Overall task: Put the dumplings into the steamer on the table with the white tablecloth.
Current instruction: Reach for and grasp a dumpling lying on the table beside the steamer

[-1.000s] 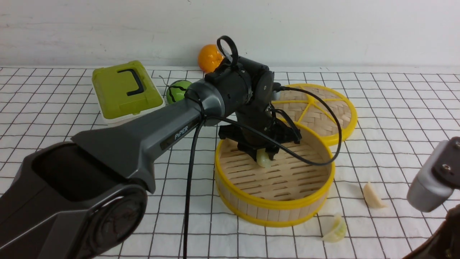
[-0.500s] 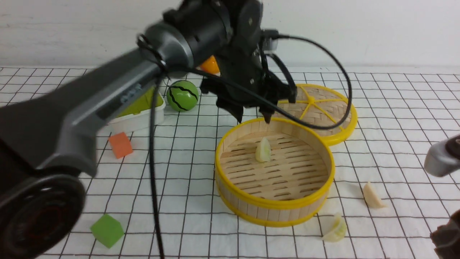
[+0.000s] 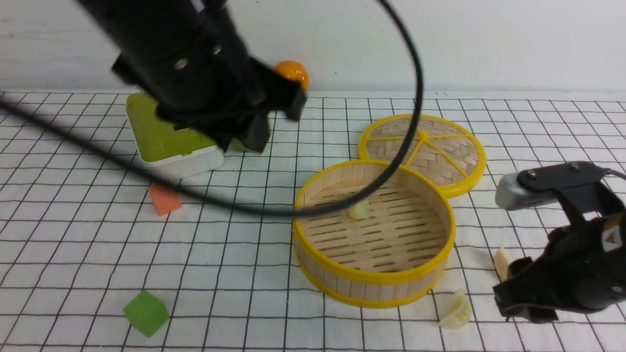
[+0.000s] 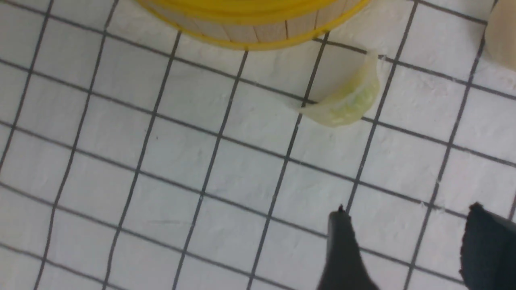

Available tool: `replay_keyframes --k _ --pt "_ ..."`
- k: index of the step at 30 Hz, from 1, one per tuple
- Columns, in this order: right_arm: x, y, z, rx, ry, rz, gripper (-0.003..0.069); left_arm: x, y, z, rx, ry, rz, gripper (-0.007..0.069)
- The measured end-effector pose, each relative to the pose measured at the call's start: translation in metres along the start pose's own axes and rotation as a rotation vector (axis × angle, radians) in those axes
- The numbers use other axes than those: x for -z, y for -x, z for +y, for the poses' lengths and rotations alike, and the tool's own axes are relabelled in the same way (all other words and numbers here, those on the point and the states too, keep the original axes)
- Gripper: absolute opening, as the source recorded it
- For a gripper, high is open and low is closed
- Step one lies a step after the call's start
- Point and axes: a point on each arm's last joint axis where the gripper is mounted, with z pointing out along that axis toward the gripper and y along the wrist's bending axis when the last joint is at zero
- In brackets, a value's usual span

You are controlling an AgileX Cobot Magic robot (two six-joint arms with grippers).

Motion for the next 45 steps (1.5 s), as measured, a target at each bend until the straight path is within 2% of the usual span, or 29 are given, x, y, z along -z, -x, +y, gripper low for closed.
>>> replay_keyframes --k 3,9,16,29,35,39,41,45 --pt "-0.031 0.011 -0.007 -0.092 -0.010 0.014 0.0443 0.006 -0.048 0.011 0.022 -0.001 0.005 0.0239" --pt "-0.077 0.019 -0.019 -0.240 -0.044 0.044 0.0454 0.011 -0.113 0.027 0.095 -0.017 -0.041 0.0232" --pt "-0.108 0.022 -0.020 -0.342 -0.034 0.055 0.0455 0.013 -0.157 0.040 0.121 0.001 -0.075 0.0234" --pt "-0.120 0.019 -0.020 -0.357 -0.035 0.097 0.0442 0.015 -0.158 0.044 0.126 0.025 -0.116 0.0237" --pt "-0.121 0.019 -0.020 -0.335 -0.038 0.116 0.0375 0.015 -0.158 0.044 0.125 0.024 -0.120 0.0237" --pt "-0.121 0.015 -0.020 -0.268 -0.038 0.157 0.0223 0.015 -0.158 0.044 0.125 0.024 -0.120 0.0237" --pt "-0.121 0.015 -0.020 -0.246 -0.036 0.162 0.0195 0.015 -0.158 0.044 0.125 0.024 -0.120 0.0237" --pt "-0.117 0.015 -0.018 -0.186 -0.030 0.221 0.0196 0.015 -0.158 0.044 0.125 0.025 -0.119 0.0239"
